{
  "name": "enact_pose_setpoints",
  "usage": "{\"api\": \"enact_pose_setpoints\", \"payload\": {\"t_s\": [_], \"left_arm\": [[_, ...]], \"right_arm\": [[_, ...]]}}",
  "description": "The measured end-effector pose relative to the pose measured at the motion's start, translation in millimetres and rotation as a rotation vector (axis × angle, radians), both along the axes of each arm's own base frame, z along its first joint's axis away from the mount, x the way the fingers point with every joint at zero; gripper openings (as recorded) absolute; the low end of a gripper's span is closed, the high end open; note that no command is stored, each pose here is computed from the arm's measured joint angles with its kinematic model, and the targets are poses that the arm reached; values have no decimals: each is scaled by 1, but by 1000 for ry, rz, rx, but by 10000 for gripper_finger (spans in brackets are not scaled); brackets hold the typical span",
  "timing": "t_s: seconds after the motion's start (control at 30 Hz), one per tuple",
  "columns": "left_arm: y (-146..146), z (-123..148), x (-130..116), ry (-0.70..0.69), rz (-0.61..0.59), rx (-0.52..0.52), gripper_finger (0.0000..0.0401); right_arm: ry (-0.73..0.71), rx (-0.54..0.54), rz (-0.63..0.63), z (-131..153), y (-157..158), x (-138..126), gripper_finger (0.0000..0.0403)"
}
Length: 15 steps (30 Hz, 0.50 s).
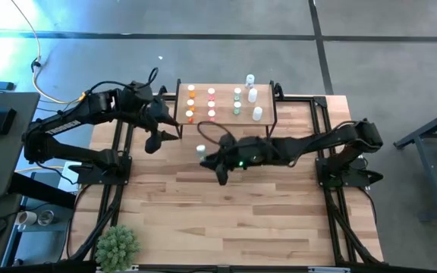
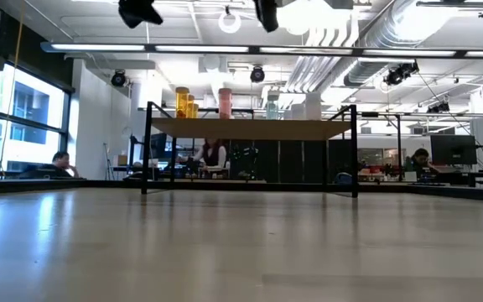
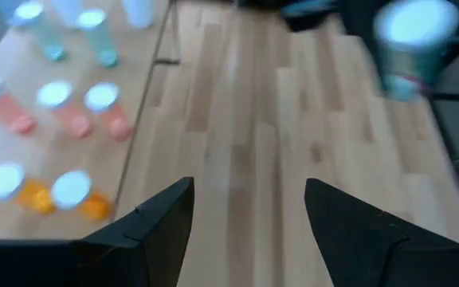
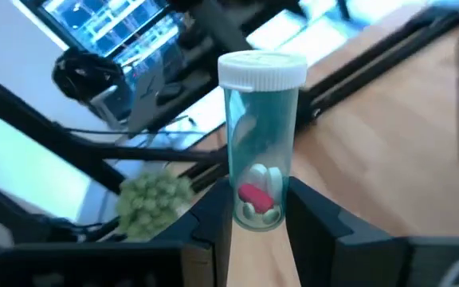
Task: Pick and place medicine bottles onto shelf by color
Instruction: Put the blue pill bottle on the shelf aligned with the blue pill bottle
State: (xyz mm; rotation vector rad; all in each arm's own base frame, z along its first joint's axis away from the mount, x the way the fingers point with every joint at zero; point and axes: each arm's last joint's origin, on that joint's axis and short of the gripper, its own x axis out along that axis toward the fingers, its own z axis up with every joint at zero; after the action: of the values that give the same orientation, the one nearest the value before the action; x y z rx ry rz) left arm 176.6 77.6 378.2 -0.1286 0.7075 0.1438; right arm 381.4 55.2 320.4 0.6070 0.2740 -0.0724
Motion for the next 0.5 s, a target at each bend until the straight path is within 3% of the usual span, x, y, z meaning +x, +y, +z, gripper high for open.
{"api": "enact_pose_setpoints", "payload": {"t_s": [0.3, 0.5], "left_arm": [[3, 18, 15, -254, -32, -68, 227], [3, 33, 28, -419, -55, -36, 227]], "right_arm": [[-116, -143, 22, 37, -28, -20, 84], [-203, -273, 50, 57, -44, -32, 84]]}}
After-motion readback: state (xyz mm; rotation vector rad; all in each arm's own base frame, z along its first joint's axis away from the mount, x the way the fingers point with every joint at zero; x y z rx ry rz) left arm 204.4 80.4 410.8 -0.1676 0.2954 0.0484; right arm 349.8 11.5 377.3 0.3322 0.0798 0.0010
